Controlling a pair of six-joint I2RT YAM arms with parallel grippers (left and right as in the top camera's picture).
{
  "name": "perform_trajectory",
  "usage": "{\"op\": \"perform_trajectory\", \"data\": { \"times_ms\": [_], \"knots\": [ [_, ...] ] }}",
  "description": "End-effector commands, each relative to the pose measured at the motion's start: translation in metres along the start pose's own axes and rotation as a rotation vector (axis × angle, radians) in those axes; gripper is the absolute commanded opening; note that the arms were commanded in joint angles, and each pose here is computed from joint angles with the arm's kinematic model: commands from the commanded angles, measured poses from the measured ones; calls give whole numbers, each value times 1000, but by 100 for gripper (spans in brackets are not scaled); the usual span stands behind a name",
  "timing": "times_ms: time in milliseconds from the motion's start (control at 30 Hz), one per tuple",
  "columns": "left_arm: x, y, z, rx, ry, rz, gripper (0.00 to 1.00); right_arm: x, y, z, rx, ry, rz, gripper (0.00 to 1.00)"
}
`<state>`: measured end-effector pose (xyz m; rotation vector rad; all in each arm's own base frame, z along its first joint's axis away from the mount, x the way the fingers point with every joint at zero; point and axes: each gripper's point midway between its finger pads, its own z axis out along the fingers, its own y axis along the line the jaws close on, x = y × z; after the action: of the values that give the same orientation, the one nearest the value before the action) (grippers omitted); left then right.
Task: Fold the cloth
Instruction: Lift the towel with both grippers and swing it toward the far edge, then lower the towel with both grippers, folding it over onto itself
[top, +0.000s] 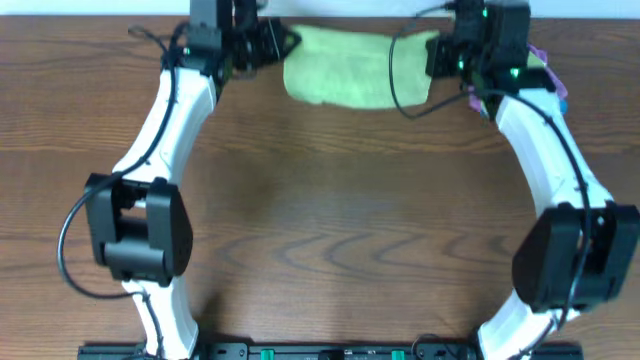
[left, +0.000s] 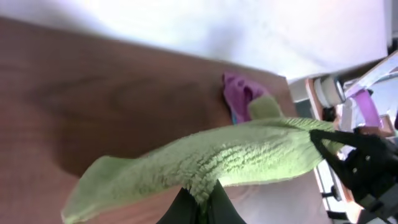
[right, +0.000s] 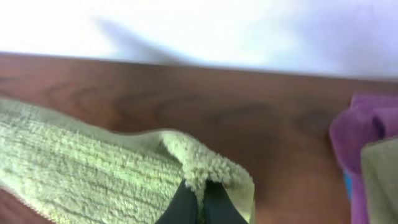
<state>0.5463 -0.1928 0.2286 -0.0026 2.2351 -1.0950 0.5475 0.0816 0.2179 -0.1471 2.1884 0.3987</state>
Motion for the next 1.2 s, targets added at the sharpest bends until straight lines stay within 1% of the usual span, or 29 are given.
{"op": "perform_trajectory", "data": {
  "times_ms": [0,67,133,167,267,333,500,633,700,833,1033,1167],
  "knots": [
    [-37,-6,-10,5,-61,19,5,-50,13,-20,-7,-99,-58,1],
    [-50,-11,-23,-3,-76,45,6,-58,17,-31,-5,-89,-83,1],
    [-53,-16,-37,-12,-60,68,6,-54,18,-36,-3,-50,-102,1],
    [-50,-17,-43,-24,-34,64,5,-45,18,-37,-1,-13,-111,1],
    [-24,-9,-49,-71,75,54,6,-18,16,-38,1,98,-83,1],
    [7,2,-52,-114,188,38,6,7,16,-42,0,197,-83,1],
    [63,22,-58,-205,388,23,6,48,14,-52,2,364,-71,2],
    [106,29,-57,-219,527,-22,6,80,15,-62,-2,493,-36,1],
    [134,33,-54,-220,609,-29,6,97,16,-70,-11,559,-27,1],
    [165,40,-49,-227,688,-58,6,116,20,-73,-37,612,-13,2],
    [205,62,-48,-248,776,-121,6,171,19,-76,-50,718,28,2],
    [231,73,-47,-240,819,-168,6,202,19,-83,-56,735,36,1]
  ]
}}
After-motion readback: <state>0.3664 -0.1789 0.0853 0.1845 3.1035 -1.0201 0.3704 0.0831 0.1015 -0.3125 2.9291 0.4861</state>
